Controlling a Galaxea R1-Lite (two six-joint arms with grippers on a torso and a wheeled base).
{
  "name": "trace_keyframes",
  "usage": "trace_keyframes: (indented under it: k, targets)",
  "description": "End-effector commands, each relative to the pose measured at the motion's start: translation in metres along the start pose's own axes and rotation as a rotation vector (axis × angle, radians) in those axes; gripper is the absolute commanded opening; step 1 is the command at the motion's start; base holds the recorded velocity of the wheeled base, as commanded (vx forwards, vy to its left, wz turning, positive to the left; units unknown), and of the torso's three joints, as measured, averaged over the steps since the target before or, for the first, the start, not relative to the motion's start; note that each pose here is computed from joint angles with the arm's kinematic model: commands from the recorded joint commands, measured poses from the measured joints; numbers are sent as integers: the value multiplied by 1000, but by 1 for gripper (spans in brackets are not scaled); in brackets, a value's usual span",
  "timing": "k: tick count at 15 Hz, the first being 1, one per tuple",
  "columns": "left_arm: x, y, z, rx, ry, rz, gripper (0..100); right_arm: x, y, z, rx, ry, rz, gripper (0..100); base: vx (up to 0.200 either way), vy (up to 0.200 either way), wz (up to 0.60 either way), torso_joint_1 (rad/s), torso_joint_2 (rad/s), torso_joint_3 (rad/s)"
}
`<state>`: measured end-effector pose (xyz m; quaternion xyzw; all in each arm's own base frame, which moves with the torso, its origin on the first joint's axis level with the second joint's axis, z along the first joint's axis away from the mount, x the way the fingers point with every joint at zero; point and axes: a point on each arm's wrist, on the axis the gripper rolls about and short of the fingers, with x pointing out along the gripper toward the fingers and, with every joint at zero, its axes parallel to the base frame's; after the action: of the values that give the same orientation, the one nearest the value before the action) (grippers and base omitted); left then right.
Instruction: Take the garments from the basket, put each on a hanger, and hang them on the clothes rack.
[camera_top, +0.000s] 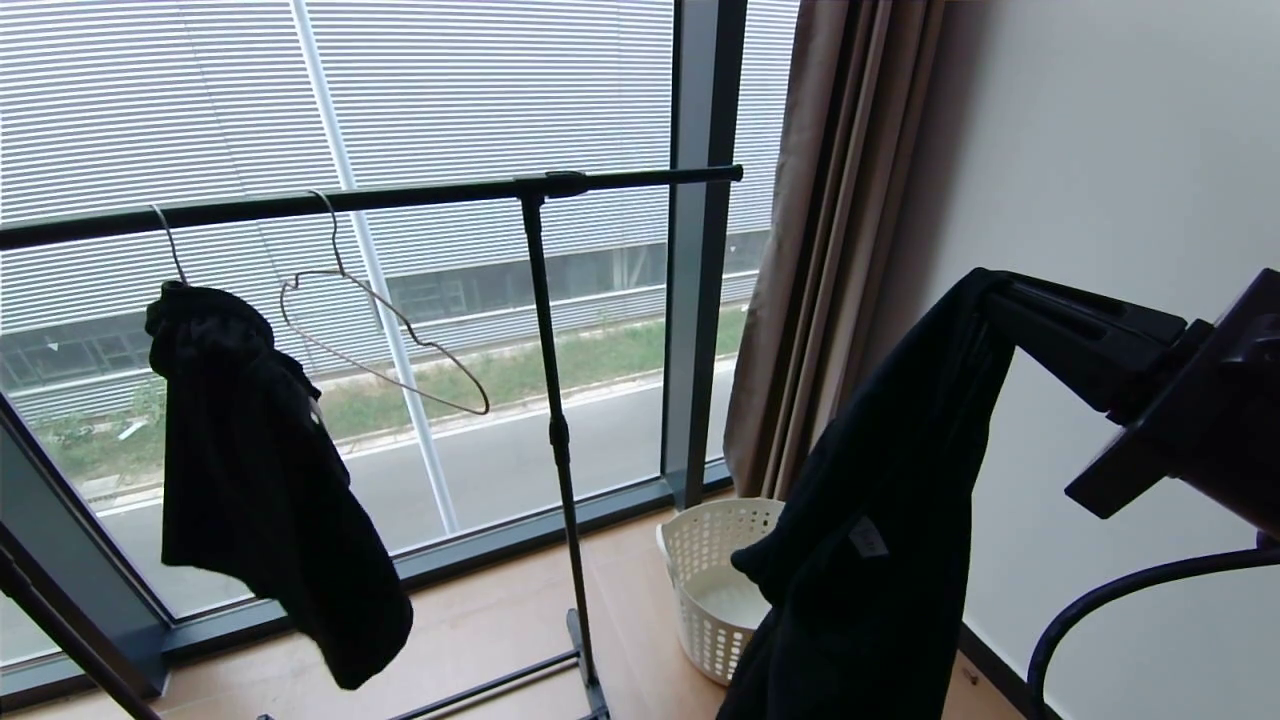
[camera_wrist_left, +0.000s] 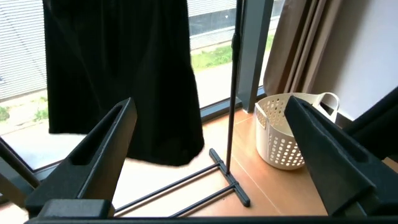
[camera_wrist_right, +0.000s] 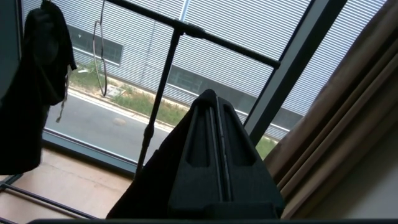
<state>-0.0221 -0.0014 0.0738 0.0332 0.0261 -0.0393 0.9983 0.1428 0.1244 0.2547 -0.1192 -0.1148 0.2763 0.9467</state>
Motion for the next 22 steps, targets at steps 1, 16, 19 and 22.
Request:
trace_keyframes:
  k: [1,16,19,22]
  targets:
    - [4,0,1,14,56,-15,100,-1,0,0,-7,-1,-1,0,0,0,0,0,0,0]
    - [-1,-1,0,19,-16,-49,100,6,0,-1,8,0,-5,0,0,0,0,93,-229,-137]
    - [-1,-1,0,19,-16,-49,100,6,0,-2,7,6,-5,0,0,0,0,167,-404,-232]
    - [-1,-1,0,20,-16,-49,100,14,4,-11,1,40,6,0,0,0,0,98,-230,-129]
